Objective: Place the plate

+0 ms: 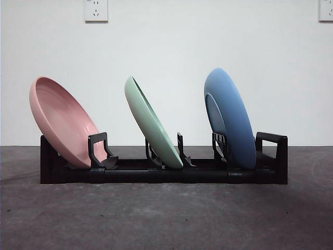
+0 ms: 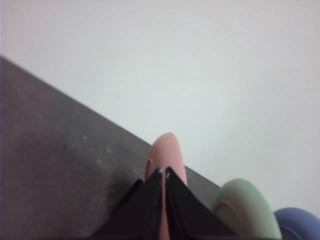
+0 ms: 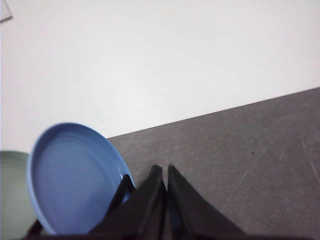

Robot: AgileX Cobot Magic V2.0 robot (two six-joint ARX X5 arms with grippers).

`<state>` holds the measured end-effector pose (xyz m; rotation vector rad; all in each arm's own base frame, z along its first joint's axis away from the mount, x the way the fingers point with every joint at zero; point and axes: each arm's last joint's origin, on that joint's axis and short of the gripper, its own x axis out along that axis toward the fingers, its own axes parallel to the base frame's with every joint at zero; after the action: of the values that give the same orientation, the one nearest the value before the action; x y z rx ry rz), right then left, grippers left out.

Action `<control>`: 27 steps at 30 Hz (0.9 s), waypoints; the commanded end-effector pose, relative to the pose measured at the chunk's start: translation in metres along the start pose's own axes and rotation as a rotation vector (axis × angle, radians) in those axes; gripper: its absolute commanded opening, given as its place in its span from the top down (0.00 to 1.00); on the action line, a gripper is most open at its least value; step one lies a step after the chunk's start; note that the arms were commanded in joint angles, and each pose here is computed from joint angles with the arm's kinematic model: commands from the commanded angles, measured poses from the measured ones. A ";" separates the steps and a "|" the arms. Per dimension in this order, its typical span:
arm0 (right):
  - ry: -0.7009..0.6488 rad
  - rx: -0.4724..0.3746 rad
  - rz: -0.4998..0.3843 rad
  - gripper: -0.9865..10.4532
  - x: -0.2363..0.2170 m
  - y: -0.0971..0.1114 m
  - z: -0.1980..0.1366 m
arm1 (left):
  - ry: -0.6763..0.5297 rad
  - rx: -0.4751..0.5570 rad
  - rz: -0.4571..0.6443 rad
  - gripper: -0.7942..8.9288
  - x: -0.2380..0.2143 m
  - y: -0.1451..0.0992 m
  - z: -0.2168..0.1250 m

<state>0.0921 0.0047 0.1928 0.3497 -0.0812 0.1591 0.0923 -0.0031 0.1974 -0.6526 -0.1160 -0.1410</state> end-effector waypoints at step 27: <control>0.727 0.194 0.114 0.90 0.025 0.062 0.145 | 0.767 0.153 0.203 0.91 0.005 -0.103 0.124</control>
<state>0.0969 0.0147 0.3469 0.4827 0.6436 0.3831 0.0712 -0.0083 0.3507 -0.4531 0.6785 -0.1449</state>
